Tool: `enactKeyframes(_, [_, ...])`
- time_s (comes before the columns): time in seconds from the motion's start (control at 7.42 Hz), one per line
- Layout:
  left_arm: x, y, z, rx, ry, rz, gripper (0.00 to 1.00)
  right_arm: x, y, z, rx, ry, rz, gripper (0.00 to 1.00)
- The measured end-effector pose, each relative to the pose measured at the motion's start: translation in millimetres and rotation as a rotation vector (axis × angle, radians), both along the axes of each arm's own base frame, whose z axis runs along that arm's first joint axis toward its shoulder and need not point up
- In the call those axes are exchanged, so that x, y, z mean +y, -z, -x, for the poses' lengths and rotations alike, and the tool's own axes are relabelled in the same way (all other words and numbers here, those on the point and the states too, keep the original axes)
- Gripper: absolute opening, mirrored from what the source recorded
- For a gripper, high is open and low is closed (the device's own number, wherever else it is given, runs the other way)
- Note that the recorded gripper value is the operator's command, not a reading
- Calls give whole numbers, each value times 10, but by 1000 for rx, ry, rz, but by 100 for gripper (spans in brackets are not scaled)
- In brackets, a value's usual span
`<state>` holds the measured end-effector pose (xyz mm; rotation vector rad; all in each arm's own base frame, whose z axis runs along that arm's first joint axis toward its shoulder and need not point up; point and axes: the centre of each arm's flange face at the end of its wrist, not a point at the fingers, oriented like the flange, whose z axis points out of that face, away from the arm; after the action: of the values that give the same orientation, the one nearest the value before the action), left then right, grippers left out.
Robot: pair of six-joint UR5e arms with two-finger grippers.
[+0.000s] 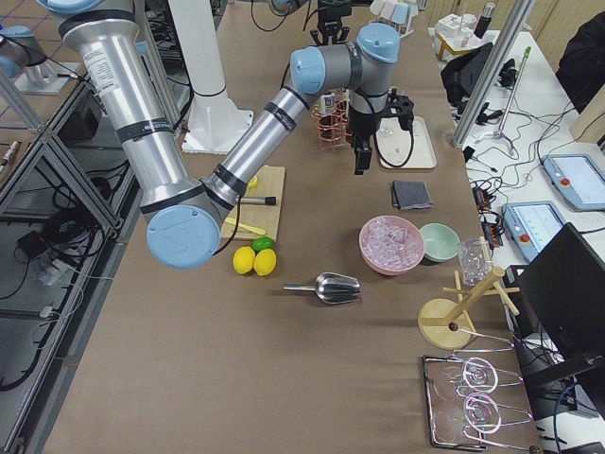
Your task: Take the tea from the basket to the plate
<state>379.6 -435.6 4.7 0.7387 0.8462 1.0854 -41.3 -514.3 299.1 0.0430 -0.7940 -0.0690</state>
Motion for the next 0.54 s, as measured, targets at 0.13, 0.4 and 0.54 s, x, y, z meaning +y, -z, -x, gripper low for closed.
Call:
enactKeyframes(0.13, [59, 19, -21, 6, -13, -10, 0, -6, 96, 124, -11, -20, 26, 100])
enactKeyframes(0.4, [218, 50, -112, 18, -47, -23, 0, -11, 289, 340, -28, -47, 61, 100])
enactKeyframes(0.54, [289, 54, -173, 20, -63, -24, 0, 8, 354, 421, -33, -49, 67, 100])
